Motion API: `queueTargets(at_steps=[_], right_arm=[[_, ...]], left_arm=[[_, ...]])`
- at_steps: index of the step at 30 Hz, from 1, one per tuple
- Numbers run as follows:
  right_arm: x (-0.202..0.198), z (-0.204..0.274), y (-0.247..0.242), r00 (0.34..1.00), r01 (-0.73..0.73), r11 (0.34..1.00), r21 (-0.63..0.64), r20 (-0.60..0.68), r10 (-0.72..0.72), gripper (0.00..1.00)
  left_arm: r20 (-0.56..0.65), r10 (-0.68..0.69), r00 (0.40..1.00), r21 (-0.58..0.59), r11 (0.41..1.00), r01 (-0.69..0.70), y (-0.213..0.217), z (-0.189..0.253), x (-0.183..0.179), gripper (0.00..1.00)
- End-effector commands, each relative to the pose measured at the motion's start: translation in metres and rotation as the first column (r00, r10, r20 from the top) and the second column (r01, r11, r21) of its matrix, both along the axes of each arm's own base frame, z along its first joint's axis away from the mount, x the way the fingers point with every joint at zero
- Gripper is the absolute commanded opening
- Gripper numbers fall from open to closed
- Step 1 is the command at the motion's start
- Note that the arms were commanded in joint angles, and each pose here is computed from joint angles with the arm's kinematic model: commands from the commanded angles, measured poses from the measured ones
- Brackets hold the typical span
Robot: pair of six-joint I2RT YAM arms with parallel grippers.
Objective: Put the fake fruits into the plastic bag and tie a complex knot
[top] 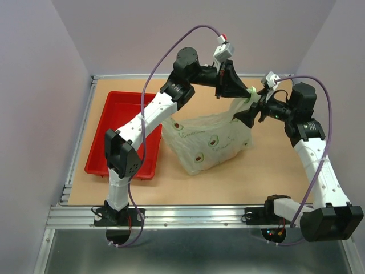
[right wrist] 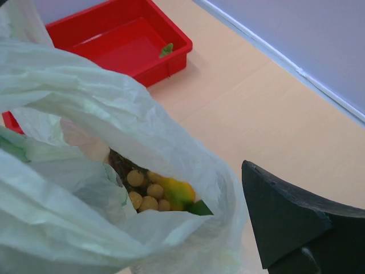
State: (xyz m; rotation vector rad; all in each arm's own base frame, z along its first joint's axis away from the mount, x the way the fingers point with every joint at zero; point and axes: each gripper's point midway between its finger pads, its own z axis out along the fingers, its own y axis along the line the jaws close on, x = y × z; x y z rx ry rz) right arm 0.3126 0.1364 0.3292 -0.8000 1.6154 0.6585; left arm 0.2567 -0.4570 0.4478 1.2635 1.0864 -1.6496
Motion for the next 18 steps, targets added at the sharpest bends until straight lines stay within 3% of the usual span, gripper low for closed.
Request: queueTargets(at_steps=[1,7,11,14,17,18], right_arm=[[-0.007,0.022,0.019,0.988,-0.135,0.985,0.108,0.084,0.126,1.00],[-0.012,0.024,0.027,0.984,-0.170,0.965,0.200,0.078,0.157,1.00],[-0.013,0.028,0.032,0.984,-0.173,0.951,0.257,0.078,0.158,0.92],[-0.012,0.026,0.039,0.985,-0.170,0.939,0.298,0.039,0.166,0.75],[-0.013,0.023,0.046,0.981,-0.188,0.930,0.316,0.009,0.195,0.41],[-0.013,0.021,0.047,0.981,-0.180,0.930,0.320,-0.008,0.193,0.06]], left_arm=[[0.081,-0.046,0.996,-0.076,0.996,0.052,0.014,0.036,-0.028,0.00],[0.068,-0.052,0.996,-0.071,0.996,0.056,0.010,0.034,-0.029,0.00],[0.054,-0.064,0.997,-0.060,0.996,0.067,0.007,0.029,-0.031,0.00],[0.044,-0.067,0.997,-0.055,0.996,0.069,0.004,0.027,-0.031,0.00],[0.026,-0.028,0.999,-0.055,0.998,0.030,0.000,0.025,-0.023,0.00],[0.032,-0.007,0.999,-0.062,0.998,0.009,0.001,0.027,-0.020,0.00]])
